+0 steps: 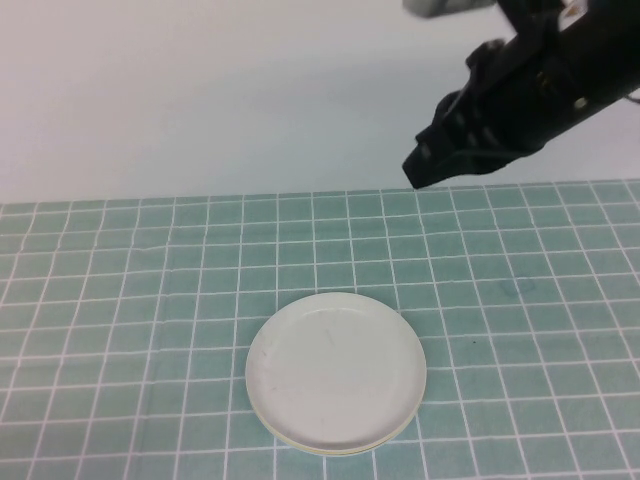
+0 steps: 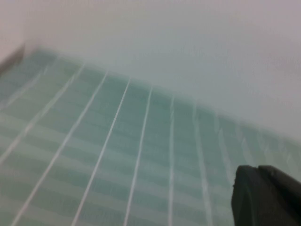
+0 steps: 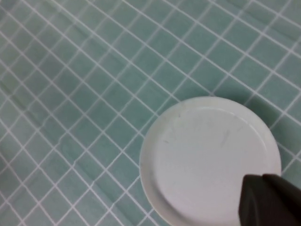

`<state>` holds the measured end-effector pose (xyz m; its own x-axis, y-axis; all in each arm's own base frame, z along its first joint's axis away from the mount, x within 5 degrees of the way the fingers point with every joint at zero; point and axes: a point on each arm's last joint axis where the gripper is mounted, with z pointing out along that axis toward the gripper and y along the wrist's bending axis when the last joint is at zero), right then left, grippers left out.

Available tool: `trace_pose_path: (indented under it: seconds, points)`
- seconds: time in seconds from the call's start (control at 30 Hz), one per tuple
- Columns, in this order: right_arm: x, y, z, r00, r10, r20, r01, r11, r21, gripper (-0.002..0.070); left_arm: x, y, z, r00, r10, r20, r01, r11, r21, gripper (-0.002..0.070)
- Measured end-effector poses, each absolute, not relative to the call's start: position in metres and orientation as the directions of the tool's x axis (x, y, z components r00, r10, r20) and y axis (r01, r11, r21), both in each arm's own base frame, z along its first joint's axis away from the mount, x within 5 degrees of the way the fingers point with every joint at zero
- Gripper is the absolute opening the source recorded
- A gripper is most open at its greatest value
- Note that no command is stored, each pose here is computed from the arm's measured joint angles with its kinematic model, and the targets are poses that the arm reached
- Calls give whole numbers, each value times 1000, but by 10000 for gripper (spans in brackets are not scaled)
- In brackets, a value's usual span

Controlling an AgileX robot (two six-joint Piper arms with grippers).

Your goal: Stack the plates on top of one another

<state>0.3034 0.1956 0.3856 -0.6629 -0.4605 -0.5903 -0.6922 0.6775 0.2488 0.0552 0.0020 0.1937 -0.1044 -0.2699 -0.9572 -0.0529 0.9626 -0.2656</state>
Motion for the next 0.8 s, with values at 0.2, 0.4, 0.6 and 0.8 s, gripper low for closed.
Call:
trace_pose_path:
  seconds: [0.2,0.4,0.6,0.8]
  points:
    - [288,186,404,-604,-498,-622,-731,657,185,-1,52,4,178,-271,-275,-922,-118,960,-252,-1]
    - [289,180,418,-400,-549,-734,-794,608,-22,-1,52,4,178,-264,-273,-925,-116,961,-251,-1]
    - [276,152,426,-240,-463,-853,-703,689,-176,-1,52,4,178,-263,-274,-925,-117,961,-251,-1]
    - [236,97,399,-254,-388,-886,-565,803,-190,-1,52,4,178,-263,-274,-925,-117,961,-251,-1]
